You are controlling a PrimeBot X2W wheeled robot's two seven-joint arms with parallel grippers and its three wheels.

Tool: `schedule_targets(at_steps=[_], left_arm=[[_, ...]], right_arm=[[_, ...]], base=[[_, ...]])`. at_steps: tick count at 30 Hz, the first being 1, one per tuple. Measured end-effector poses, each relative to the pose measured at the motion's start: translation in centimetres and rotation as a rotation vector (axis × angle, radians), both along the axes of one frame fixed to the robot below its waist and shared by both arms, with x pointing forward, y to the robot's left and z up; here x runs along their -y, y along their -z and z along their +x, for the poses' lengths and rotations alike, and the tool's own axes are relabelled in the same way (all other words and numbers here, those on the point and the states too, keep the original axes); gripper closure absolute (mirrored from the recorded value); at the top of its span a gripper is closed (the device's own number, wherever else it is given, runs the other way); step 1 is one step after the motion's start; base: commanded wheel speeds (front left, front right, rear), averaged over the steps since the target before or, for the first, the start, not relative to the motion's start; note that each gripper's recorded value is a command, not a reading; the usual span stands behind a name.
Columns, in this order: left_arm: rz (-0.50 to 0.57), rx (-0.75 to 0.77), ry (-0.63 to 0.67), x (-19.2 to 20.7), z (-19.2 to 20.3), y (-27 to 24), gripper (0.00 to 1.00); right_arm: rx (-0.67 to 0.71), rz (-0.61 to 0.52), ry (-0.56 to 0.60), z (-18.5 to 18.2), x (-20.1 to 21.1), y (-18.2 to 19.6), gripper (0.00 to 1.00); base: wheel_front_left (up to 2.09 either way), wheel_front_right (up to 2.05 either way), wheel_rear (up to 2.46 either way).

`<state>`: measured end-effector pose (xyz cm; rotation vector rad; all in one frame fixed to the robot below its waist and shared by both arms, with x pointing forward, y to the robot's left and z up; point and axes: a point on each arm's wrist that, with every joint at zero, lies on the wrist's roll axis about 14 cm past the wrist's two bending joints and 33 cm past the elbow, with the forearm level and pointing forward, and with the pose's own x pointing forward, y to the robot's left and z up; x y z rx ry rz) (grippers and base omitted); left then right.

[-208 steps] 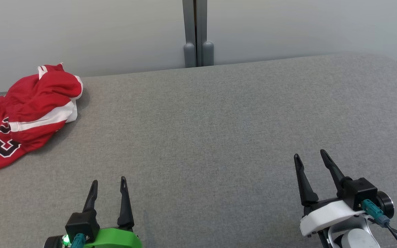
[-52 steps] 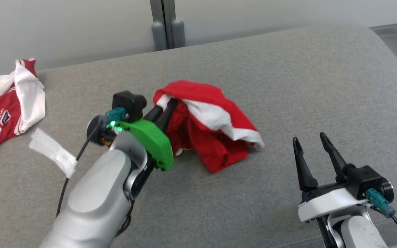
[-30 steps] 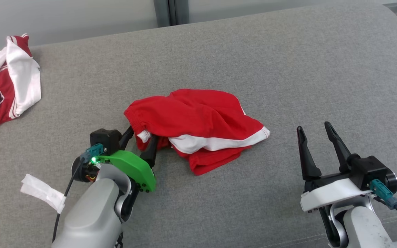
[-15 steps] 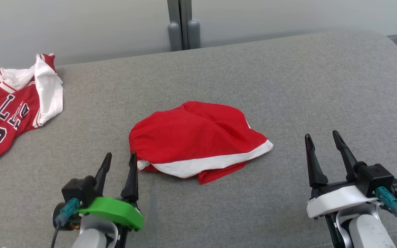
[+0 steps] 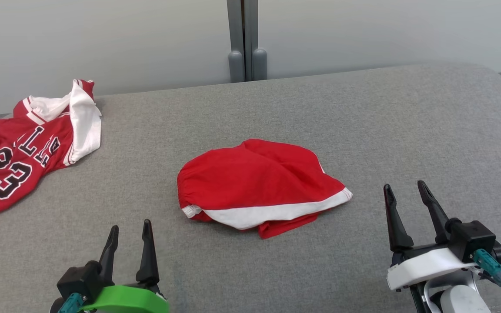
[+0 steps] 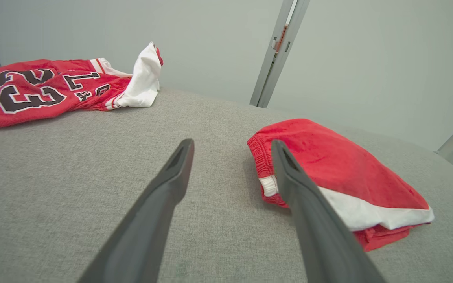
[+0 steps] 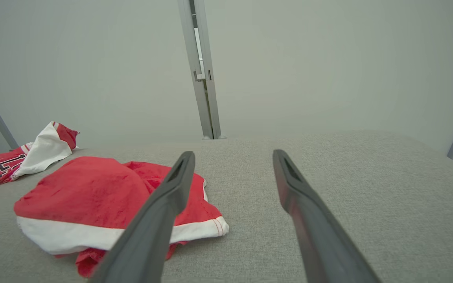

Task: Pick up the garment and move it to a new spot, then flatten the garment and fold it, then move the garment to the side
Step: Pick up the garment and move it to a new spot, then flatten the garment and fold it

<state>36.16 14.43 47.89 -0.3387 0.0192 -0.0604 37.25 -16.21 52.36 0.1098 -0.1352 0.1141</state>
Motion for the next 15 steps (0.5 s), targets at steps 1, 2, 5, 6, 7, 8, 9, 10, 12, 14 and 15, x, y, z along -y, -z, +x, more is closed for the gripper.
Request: schedule_targets(at_steps=[1,2,5,6,7,8,9,10,12,14,15], left_arm=[[0.004,0.000,-0.003,-0.14,-0.11,0.03,0.00],[0.004,0.002,-0.008,-0.30,-0.13,-0.03,0.00],[0.010,0.006,-0.013,-0.49,-0.12,-0.12,0.00],[0.009,0.005,-0.012,-0.45,-0.13,-0.10,0.00],[0.007,0.004,-0.009,-0.35,-0.14,-0.08,0.00],[0.002,0.003,-0.006,-0.20,-0.15,-0.04,0.00],[-0.004,0.002,-0.002,-0.04,-0.16,-0.03,0.00],[-0.004,0.001,-0.002,0.00,-0.17,-0.01,0.00],[-0.010,-0.001,-0.002,0.07,-0.19,0.02,0.00],[-0.011,-0.002,-0.003,0.09,-0.21,0.04,0.00],[-0.011,-0.002,-0.004,0.08,-0.20,0.03,0.00]], right_arm=[[-0.007,0.003,-0.001,-0.14,-0.04,0.24,0.00],[-0.011,0.003,-0.003,-0.19,-0.10,0.37,0.00],[-0.017,0.003,-0.007,-0.23,-0.22,0.53,0.00],[-0.019,0.003,-0.007,-0.23,-0.24,0.62,0.00],[-0.021,0.003,-0.007,-0.22,-0.25,0.67,0.00],[-0.023,0.003,-0.007,-0.19,-0.24,0.72,0.00],[-0.025,0.003,-0.008,-0.16,-0.26,0.78,0.00],[-0.026,0.002,-0.008,-0.13,-0.26,0.84,0.00],[-0.028,0.001,-0.010,-0.04,-0.33,0.89,0.00],[-0.031,0.001,-0.011,0.02,-0.38,0.97,0.00],[-0.032,0.000,-0.012,0.03,-0.41,1.02,0.00]], base=[[0.00,0.00,0.00],[0.00,0.00,0.00],[0.00,0.00,0.00],[0.00,0.00,0.00],[0.00,0.00,0.00],[0.00,0.00,0.00],[0.00,0.00,0.00],[0.00,0.00,0.00],[0.00,0.00,0.00],[0.00,0.00,0.00],[0.00,0.00,0.00]])
